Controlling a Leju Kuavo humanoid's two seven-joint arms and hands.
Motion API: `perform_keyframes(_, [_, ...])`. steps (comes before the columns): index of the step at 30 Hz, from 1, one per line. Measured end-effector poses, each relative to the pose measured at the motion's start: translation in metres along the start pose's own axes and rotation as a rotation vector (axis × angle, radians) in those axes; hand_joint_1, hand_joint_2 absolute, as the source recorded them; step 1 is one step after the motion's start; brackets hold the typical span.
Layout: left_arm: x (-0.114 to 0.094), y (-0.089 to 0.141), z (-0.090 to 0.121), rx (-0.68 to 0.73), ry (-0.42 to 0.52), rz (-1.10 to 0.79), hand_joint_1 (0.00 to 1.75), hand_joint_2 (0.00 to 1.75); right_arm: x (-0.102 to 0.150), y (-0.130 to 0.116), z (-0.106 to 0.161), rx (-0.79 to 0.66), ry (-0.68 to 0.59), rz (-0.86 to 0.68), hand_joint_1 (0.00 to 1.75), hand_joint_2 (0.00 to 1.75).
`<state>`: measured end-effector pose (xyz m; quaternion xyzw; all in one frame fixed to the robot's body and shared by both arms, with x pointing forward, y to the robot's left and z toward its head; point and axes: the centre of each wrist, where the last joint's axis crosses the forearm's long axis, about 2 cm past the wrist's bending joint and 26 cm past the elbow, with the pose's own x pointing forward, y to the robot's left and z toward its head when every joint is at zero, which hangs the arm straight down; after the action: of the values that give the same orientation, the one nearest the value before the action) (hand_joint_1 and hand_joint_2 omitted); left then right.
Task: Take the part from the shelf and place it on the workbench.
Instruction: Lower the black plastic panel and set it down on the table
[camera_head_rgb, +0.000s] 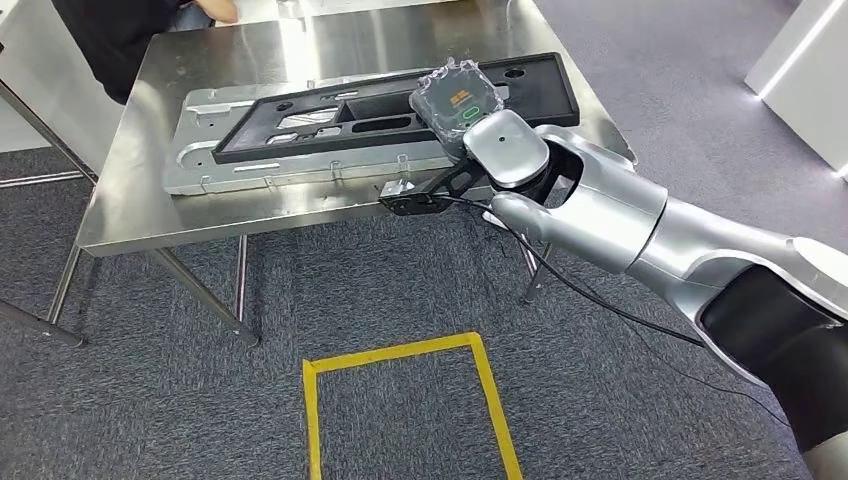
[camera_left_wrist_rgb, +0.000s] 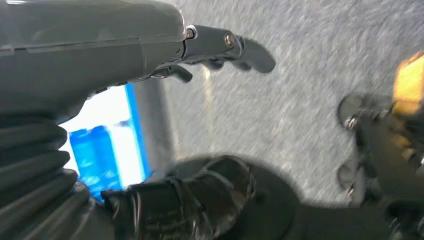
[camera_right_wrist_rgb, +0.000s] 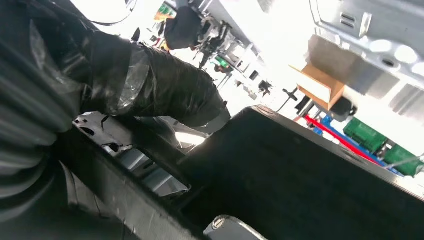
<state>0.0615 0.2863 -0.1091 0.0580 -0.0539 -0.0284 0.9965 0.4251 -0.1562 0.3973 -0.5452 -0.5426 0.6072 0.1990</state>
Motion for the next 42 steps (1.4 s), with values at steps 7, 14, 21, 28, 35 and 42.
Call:
perform_keyframes(7, [-0.001,0.001,0.000,-0.003,0.008,0.005,0.00,1.75,0.006,0.002,0.000,-0.003,-0.020,0.007,1.75,1.75])
perform_keyframes(14, [-0.001,0.005,-0.001,0.001,0.010,0.006,0.00,1.75,0.006,0.000,-0.001,-0.013,-0.026,0.001,1.75,1.75])
perform_keyframes(21, [0.001,0.005,-0.001,0.007,-0.003,0.001,0.00,1.75,0.003,0.005,0.001,-0.003,-0.008,-0.005,1.75,1.75])
perform_keyframes(28, [-0.001,0.005,-0.001,0.009,0.002,0.001,0.00,1.75,-0.007,0.005,0.002,0.008,0.042,0.004,1.75,1.75])
perform_keyframes(35, [-0.002,0.005,-0.001,0.013,0.013,0.004,0.00,1.75,-0.016,0.013,0.007,0.037,0.087,0.013,1.75,1.75])
perform_keyframes(42, [-0.001,0.008,-0.001,0.021,0.013,0.011,0.00,1.75,-0.025,0.016,0.010,0.043,0.117,0.007,1.75,1.75])
